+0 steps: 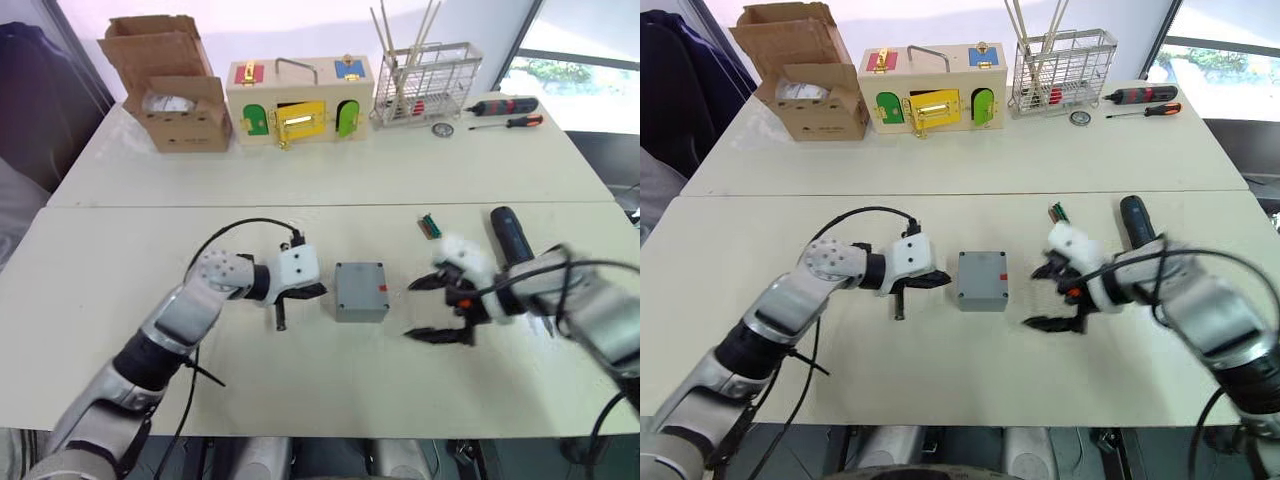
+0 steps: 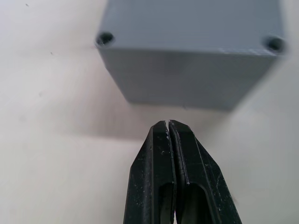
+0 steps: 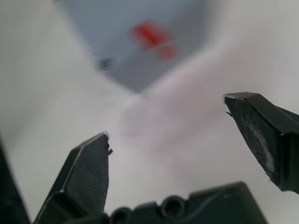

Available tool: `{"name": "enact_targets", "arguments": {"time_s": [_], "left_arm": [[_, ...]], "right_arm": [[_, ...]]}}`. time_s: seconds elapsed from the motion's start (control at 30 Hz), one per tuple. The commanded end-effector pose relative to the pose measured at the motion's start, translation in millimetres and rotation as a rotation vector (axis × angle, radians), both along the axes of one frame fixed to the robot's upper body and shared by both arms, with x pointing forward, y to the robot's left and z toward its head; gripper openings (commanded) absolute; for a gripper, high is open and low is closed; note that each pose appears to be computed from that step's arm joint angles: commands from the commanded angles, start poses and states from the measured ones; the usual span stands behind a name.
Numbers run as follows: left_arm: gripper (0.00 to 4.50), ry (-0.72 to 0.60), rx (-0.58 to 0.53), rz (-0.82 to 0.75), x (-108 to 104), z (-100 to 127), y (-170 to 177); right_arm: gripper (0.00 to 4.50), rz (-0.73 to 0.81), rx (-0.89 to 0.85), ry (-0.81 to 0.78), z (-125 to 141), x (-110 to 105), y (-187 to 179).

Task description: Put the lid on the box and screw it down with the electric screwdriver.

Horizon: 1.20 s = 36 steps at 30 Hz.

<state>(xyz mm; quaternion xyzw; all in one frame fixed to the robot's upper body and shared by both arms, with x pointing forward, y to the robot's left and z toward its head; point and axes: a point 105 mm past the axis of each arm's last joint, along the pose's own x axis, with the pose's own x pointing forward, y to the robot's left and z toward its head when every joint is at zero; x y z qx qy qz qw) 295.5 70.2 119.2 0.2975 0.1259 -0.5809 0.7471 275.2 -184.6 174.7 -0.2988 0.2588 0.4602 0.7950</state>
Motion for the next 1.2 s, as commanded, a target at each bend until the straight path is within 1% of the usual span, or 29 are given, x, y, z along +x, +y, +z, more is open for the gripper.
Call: {"name": "enact_targets", "arguments": {"time_s": [0.03, 0.1, 0.23, 0.3, 0.37, 0.43, 0.47, 0.53, 0.67, 0.8, 0.87, 1.03, 1.2], "left_arm": [[0.0, -0.011, -0.116, 0.006, -5, 33, 7], [0.0, 0.03, -0.203, 0.016, -8, 48, 10], [0.0, 0.051, -0.314, 0.033, -9, 69, 14], [0.0, 0.061, -0.366, 0.035, -9, 77, 11], [0.0, 0.062, -0.404, 0.033, -10, 83, 4], [0.0, 0.065, -0.407, 0.036, -10, 80, -4], [0.0, 0.067, -0.405, 0.038, -10, 78, -5], [0.0, 0.076, -0.408, 0.041, -11, 77, -6], [0.0, 0.09, -0.388, 0.046, -15, 73, -4], [0.0, 0.088, -0.371, 0.057, -14, 72, -2], [0.0, 0.084, -0.359, 0.058, -14, 70, -2], [0.0, 0.083, -0.355, 0.062, -14, 68, -3], [0.0, 0.081, -0.348, 0.072, -13, 66, -3]], "right_arm": [[4.48, -0.067, 0.176, -0.141, 55, 11, -7], [4.48, -0.111, 0.25, -0.191, 70, 18, -13], [4.48, -0.218, 0.358, -0.293, 74, 41, -23], [4.48, -0.272, 0.406, -0.325, 68, 53, -26], [4.48, -0.373, 0.433, -0.362, 47, 71, -35], [3.98, -0.419, 0.46, -0.38, 22, 82, -34], [3.77, -0.416, 0.48, -0.38, 16, 83, -32], [3.16, -0.411, 0.491, -0.411, 11, 87, -28], [1.58, -0.46, 0.459, -0.459, -3, 101, -32], [1.58, -0.513, 0.435, -0.483, -14, 117, -38], [1.58, -0.513, 0.433, -0.476, -18, 121, -37], [1.58, -0.513, 0.435, -0.451, -26, 128, -35], [1.58, -0.518, 0.447, -0.445, -26, 133, -34]]}}
